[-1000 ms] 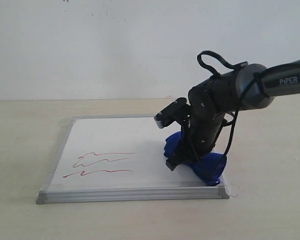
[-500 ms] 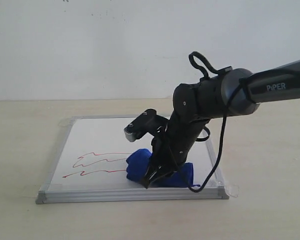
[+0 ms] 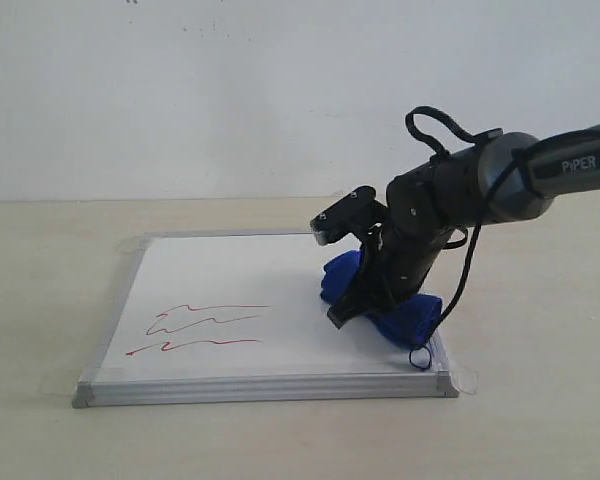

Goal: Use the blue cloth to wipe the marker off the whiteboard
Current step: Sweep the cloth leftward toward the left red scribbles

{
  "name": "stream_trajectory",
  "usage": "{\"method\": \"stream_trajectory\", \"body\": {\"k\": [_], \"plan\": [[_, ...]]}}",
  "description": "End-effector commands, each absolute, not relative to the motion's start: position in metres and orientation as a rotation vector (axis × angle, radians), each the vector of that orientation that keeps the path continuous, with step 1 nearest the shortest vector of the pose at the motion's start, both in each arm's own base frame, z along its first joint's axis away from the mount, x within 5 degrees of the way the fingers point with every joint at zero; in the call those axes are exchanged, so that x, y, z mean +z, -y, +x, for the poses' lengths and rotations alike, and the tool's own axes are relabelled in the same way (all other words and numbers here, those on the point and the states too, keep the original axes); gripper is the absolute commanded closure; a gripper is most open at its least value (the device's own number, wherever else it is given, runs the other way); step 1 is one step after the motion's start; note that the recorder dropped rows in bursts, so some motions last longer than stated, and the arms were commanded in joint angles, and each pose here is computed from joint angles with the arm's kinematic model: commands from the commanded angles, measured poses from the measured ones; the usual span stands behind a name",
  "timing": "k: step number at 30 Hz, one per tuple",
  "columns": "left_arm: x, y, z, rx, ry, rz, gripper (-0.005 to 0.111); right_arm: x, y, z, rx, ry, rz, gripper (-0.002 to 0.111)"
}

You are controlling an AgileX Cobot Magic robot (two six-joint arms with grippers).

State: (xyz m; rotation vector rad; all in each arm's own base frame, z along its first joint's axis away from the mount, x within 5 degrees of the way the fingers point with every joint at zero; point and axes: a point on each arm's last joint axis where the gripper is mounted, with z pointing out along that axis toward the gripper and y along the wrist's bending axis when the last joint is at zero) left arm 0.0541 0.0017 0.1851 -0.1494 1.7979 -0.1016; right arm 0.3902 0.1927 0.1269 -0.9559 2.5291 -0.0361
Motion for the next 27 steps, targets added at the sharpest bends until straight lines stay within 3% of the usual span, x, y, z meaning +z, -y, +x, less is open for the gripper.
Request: {"method": "stream_trajectory", "body": {"k": [1,6,10,21,27], "plan": [[0.185,-0.002,0.054,-0.111,-1.791,-0.155,0.103,0.107,-0.221,0.360,0.032,-2.579,-1.245,0.108],[0.185,-0.002,0.054,-0.111,-1.791,-0.155,0.103,0.112,-0.273,0.325,0.196,-2.496,-1.427,0.108],[0.185,-0.002,0.054,-0.111,-1.791,-0.155,0.103,0.117,-0.290,0.317,0.206,-2.440,-1.492,0.108],[0.185,-0.002,0.054,-0.111,-1.791,-0.155,0.103,0.125,-0.231,0.406,0.041,-2.442,-0.968,0.108],[0.185,-0.002,0.054,-0.111,-1.791,-0.155,0.103,0.139,-0.234,0.427,0.097,-2.424,-0.837,0.108]]}}
